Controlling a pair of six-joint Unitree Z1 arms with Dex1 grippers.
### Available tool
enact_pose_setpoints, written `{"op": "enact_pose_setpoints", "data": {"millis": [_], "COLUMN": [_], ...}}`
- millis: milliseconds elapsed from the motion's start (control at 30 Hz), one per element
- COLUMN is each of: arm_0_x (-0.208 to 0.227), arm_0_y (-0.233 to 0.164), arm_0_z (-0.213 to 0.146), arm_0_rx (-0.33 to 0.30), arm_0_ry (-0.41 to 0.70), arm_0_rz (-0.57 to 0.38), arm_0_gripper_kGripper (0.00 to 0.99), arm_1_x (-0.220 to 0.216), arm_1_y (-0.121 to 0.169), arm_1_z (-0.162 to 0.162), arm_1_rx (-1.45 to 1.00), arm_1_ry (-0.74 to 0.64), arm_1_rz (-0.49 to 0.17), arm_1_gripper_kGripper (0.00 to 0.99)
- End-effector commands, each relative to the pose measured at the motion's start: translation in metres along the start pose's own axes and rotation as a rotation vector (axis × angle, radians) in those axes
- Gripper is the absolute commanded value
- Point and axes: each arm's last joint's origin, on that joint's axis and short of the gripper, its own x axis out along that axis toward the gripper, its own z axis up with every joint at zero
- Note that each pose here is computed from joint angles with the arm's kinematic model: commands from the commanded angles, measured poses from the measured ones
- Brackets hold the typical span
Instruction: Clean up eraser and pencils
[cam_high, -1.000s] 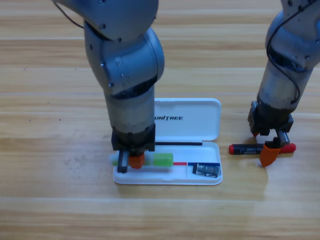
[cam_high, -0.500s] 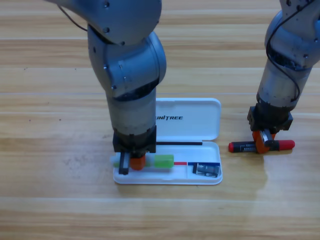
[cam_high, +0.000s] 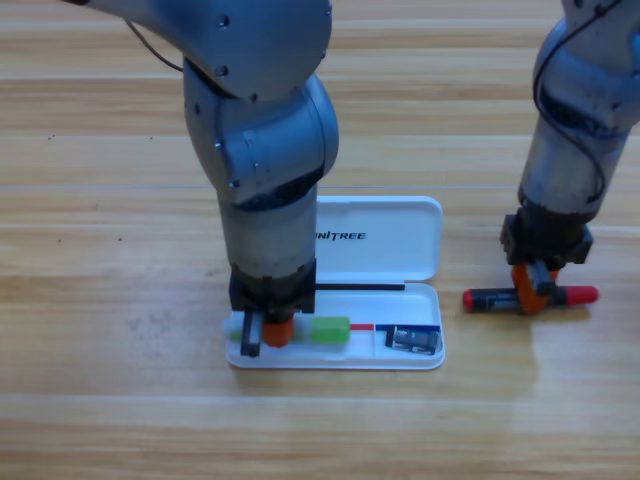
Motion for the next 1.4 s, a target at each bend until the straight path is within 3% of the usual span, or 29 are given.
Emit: {"op": "enact_pose_setpoints", "data": {"millis": [33,200,833,933,967,1400], "arm_0_x": [0.018,0.016,0.014,0.012,0.011,-0.008], "arm_0_y": [-0.009,-0.010,-0.012,-0.012,-0.012,-0.013], "arm_0_z": [0.015,0.017,0.017,0.017,0.017,0.009], "arm_0_rx": [0.020,0.022,0.016,0.003,0.000,-0.008], "arm_0_ry": [0.010,0.004,0.001,-0.001,-0.003,-0.022], "arm_0_rz": [-0.022,-0.019,-0.023,-0.021,-0.020,-0.005], "arm_0_gripper_kGripper": [0.000,0.000,0.000,0.920,0.986,0.990], "arm_1_x": [-0.068,-0.090,-0.084,-0.084,-0.084,-0.091], "arm_1_y": [0.024,0.042,0.041,0.041,0.041,0.058], "arm_1_z": [-0.020,-0.023,-0.021,-0.021,-0.021,-0.005], "arm_1_rx": [0.067,0.054,0.057,0.057,0.057,0.021], "arm_1_ry": [-0.081,-0.094,-0.085,-0.084,-0.085,-0.090], "arm_1_rz": [-0.015,-0.031,-0.013,-0.011,-0.013,0.005], "arm_1_gripper_kGripper": [0.000,0.000,0.000,0.000,0.000,0.000]}}
